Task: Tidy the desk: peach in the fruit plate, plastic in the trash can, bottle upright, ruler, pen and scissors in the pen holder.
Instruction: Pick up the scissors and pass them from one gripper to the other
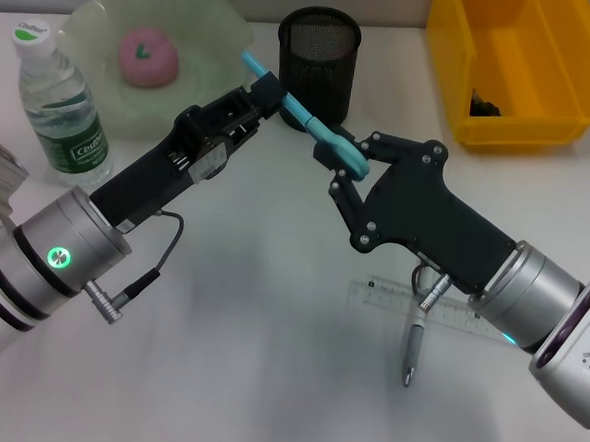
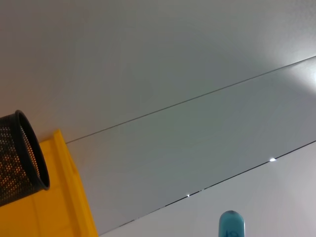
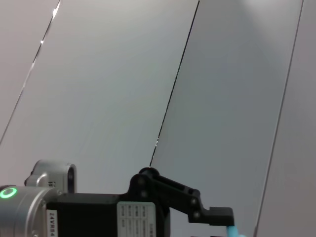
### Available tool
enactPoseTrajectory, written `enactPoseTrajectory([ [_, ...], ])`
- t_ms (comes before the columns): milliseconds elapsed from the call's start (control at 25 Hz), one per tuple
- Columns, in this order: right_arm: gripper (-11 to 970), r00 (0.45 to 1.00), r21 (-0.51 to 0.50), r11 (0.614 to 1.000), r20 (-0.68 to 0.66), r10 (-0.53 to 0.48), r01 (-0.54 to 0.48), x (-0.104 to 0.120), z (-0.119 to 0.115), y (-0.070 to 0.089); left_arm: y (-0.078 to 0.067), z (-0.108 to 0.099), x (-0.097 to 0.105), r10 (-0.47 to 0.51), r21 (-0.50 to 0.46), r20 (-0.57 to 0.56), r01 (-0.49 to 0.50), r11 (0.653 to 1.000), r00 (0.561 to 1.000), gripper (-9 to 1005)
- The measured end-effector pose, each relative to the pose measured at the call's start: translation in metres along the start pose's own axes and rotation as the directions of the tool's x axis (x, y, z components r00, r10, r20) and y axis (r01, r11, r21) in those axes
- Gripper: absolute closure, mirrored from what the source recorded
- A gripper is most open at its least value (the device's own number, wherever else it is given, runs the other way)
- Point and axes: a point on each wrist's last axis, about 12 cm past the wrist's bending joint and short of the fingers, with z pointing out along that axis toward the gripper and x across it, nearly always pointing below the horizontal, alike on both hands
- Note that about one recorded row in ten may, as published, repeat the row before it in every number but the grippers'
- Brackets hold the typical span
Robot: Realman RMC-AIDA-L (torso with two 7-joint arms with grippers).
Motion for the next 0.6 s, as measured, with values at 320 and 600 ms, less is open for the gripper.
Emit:
enactPoseTrajectory([
  [320, 849, 1.000, 0.012, 1.000, 0.001, 0.004, -0.004, -0.0001, 0.0003, -0.0013, -0.0003, 0.0001, 0.0014, 0.019, 0.003, -0.006, -0.019, 1.000, 1.000, 675],
  [600, 855, 1.000, 0.018, 1.000, 0.004, 0.006, -0.006, -0.0004, -0.0013, -0.0012, 0.0002, -0.0035, 0.0015, 0.018, -0.001, 0.012, -0.018, 1.000, 1.000, 670],
])
